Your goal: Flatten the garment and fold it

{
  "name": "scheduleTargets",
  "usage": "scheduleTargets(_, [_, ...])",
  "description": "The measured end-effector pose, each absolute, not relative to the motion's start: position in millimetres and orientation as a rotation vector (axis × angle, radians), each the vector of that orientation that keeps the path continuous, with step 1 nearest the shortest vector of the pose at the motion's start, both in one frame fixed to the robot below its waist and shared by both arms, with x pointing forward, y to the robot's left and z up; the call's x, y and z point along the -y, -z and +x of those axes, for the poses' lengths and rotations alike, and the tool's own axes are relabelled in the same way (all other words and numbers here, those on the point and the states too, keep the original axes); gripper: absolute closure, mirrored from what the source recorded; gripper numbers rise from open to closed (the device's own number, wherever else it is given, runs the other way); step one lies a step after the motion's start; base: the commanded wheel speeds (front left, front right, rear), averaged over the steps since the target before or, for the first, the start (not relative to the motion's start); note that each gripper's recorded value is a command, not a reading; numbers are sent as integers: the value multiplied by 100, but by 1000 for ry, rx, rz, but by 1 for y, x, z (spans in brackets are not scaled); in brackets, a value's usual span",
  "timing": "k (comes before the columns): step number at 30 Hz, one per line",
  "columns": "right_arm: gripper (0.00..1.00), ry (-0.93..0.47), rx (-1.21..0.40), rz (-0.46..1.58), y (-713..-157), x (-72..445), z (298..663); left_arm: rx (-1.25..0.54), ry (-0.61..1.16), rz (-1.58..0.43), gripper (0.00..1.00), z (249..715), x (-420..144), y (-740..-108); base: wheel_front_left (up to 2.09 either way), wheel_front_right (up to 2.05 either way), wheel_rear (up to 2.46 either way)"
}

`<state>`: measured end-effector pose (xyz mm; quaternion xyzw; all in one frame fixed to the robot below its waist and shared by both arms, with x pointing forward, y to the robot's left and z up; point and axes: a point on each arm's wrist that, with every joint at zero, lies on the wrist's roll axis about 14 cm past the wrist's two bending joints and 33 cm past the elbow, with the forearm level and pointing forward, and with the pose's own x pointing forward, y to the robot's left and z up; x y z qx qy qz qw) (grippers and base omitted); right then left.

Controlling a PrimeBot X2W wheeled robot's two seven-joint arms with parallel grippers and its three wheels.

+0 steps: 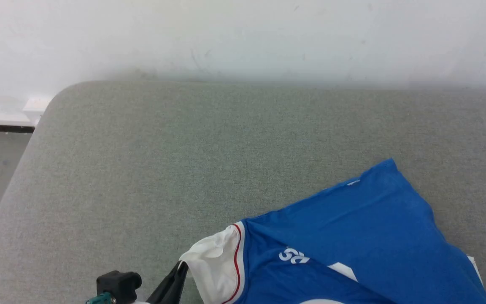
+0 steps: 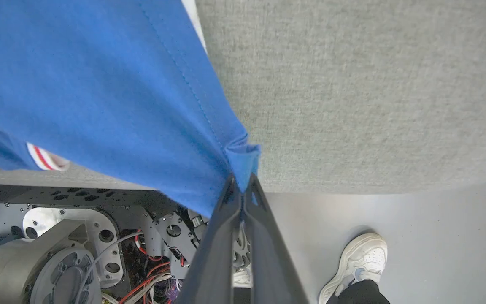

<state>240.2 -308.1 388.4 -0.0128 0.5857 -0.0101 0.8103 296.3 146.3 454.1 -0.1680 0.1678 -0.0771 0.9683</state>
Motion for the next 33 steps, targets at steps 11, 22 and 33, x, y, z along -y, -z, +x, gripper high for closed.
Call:
scheduleTargets(11, [0,-152,-919,-163,-454,258,341,-290,150,-319,100,291,-147,-467,0,0,0])
scheduleTargets(22, [0,-327,-853,-262,-456,190,445,-279,152,-314,100,303,-137,-478,0,0,0])
scheduleTargets(33, [0,-374,-1013,-339,-394,161,490,-326,44,-351,100,297,-150,-461,0,0,0])
